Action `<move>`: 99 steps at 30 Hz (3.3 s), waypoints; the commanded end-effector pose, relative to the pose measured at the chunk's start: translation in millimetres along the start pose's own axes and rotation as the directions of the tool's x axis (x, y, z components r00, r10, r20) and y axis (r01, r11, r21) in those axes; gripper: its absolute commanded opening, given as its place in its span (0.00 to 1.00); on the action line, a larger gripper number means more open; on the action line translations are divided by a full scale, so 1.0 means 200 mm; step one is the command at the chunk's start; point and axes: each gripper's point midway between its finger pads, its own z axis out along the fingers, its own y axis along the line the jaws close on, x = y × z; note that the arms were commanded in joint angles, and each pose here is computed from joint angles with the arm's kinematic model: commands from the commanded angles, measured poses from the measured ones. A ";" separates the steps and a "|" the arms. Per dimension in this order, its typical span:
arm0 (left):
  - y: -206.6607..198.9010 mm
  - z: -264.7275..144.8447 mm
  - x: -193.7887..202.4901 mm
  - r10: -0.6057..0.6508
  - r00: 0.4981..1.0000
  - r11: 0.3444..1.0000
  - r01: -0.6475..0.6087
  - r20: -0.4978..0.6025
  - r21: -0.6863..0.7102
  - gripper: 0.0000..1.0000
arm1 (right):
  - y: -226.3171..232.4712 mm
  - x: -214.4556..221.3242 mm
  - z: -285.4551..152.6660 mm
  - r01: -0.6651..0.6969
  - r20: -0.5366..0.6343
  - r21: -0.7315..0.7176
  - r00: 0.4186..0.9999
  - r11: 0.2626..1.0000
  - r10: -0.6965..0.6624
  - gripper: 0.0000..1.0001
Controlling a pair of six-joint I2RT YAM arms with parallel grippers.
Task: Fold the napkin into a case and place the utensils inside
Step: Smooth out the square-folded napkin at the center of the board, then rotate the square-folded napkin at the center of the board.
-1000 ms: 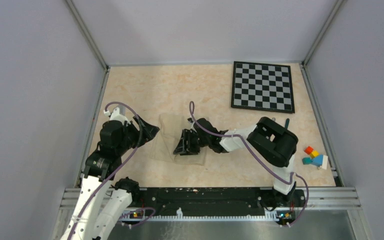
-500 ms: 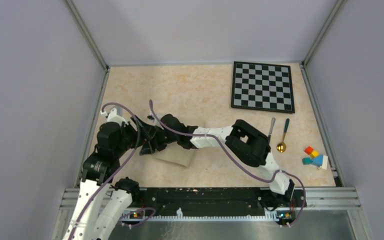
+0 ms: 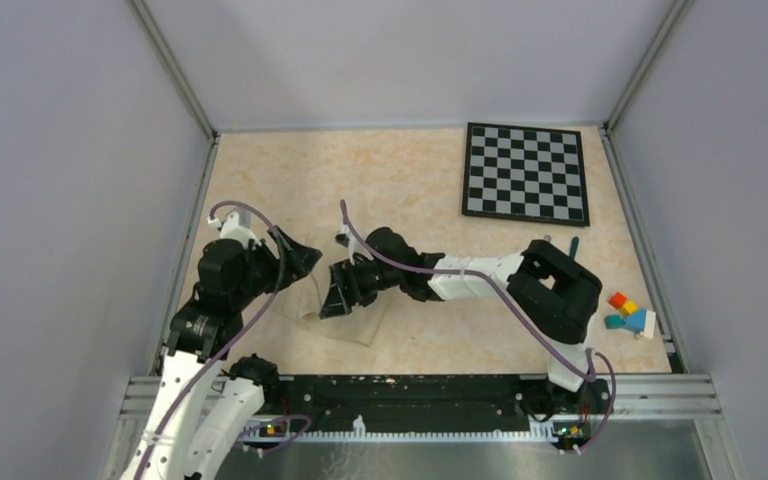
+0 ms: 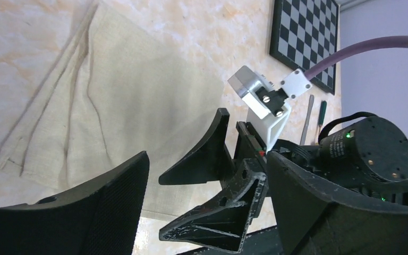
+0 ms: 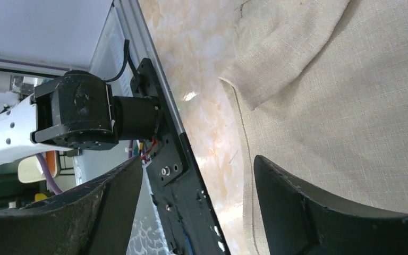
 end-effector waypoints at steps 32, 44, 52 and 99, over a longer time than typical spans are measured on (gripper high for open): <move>-0.09 0.45 0.82 0.215 0.828 0.879 -0.395 -0.518 -0.268 0.66 | -0.63 0.29 -0.83 -0.156 0.107 0.490 0.987 0.858 0.118 0.46; -0.23 0.55 1.24 0.148 0.730 0.951 -0.290 -0.667 -0.105 0.42 | -0.69 0.38 -0.91 -0.300 0.212 0.436 0.951 0.849 0.226 0.40; 0.01 0.38 1.24 0.124 0.700 0.916 -0.354 -0.704 -0.190 0.40 | -0.68 0.35 -0.90 -0.291 0.221 0.412 0.951 0.864 0.216 0.38; 0.33 0.77 0.63 0.304 0.684 0.864 -0.491 -0.663 -0.111 0.86 | -0.77 -0.01 -1.12 -0.082 0.173 0.620 0.984 0.780 -0.034 0.61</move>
